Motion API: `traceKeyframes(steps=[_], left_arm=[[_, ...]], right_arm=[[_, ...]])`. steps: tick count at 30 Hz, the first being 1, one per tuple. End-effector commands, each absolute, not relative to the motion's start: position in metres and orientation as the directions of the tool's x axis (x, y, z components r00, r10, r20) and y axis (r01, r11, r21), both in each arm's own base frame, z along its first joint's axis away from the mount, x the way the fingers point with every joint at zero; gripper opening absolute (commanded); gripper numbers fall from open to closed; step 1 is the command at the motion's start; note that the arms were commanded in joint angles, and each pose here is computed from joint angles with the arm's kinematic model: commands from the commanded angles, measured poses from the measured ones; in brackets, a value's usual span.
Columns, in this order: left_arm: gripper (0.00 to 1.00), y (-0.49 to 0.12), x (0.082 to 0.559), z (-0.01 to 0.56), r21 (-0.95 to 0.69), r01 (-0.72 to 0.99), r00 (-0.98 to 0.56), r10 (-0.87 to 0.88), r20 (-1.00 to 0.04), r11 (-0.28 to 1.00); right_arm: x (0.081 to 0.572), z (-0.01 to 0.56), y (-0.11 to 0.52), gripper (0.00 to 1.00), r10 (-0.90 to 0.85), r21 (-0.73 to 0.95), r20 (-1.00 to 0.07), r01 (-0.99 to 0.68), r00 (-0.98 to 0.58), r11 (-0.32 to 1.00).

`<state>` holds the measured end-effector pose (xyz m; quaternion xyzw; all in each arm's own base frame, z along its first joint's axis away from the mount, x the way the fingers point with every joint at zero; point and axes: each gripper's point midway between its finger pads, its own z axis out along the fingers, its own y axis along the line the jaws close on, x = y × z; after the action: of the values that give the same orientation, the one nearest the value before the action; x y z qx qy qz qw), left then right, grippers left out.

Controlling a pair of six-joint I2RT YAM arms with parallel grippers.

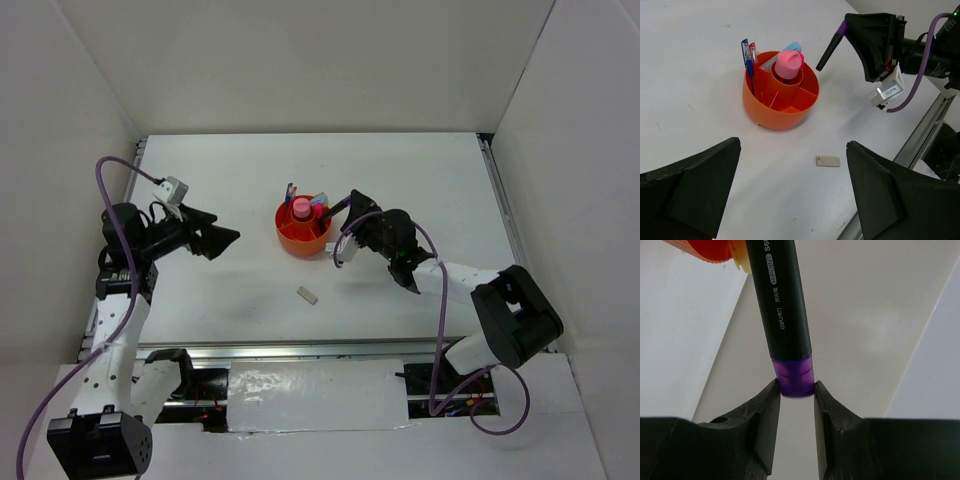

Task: Sort the stationery into containers
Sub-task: Place the pen in the storage box.

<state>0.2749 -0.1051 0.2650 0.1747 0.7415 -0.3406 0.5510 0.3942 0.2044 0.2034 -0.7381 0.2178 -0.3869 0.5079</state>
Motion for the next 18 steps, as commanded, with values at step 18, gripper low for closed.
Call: traceKeyframes(steps=[18], left_arm=[[0.93,-0.138,0.278,0.343,-0.18,0.782,-0.148,-0.101,-0.984,0.597]], right_arm=[[0.316,0.295,0.23,0.0,-0.523,-0.736,0.676,0.509,0.52,-0.445]])
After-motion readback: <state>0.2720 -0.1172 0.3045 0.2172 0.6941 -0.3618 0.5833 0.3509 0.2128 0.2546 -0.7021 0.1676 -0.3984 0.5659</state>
